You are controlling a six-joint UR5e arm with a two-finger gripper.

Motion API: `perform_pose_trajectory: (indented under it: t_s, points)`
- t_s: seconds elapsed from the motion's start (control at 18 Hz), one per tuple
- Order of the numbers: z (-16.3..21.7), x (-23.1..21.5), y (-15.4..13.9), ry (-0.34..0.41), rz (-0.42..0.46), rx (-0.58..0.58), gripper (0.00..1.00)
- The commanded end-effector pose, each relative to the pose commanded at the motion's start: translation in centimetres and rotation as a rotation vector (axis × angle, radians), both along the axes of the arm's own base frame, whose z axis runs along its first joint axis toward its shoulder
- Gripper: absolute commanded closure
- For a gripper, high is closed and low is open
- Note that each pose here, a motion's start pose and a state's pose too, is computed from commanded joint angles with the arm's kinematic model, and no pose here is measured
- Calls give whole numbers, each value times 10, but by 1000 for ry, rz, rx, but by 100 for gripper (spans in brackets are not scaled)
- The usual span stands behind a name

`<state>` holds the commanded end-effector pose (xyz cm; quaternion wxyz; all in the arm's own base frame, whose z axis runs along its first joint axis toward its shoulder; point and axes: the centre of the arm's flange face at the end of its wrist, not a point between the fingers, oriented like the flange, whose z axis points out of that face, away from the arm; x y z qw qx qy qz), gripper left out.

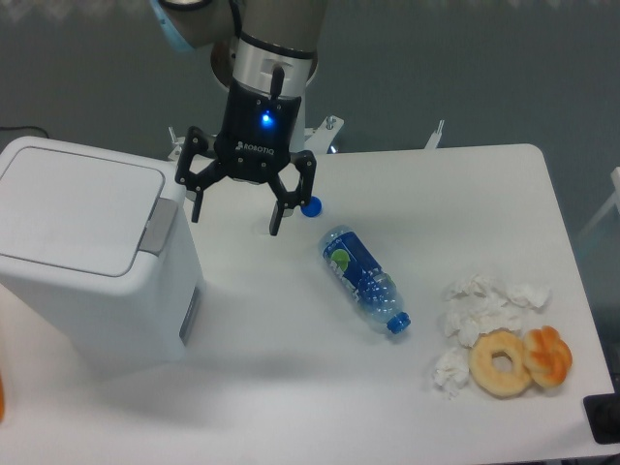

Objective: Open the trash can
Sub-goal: 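Lower the gripper onto the lid edge of the white trash can, then press the gripper on the lid edge to pop the lid open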

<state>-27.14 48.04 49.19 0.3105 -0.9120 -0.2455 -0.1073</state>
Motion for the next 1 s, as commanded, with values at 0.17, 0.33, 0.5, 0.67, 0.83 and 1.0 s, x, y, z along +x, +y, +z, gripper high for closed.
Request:
perform_pose_trajectory:
  t_s: [0.17, 0.33, 0.5, 0.67, 0.83, 1.0]
  points:
    - [-3, 7, 6, -7, -16, -4, 0]
    - [-8, 6, 8, -13, -18, -10, 0]
    - [-14, 7, 10, -18, -24, -17, 0]
    - [-18, 13, 16, -19, -43, -22, 0]
    - [-20, 12, 17, -21, -44, -24, 0]
    - [-22, 13, 18, -23, -47, -26, 0]
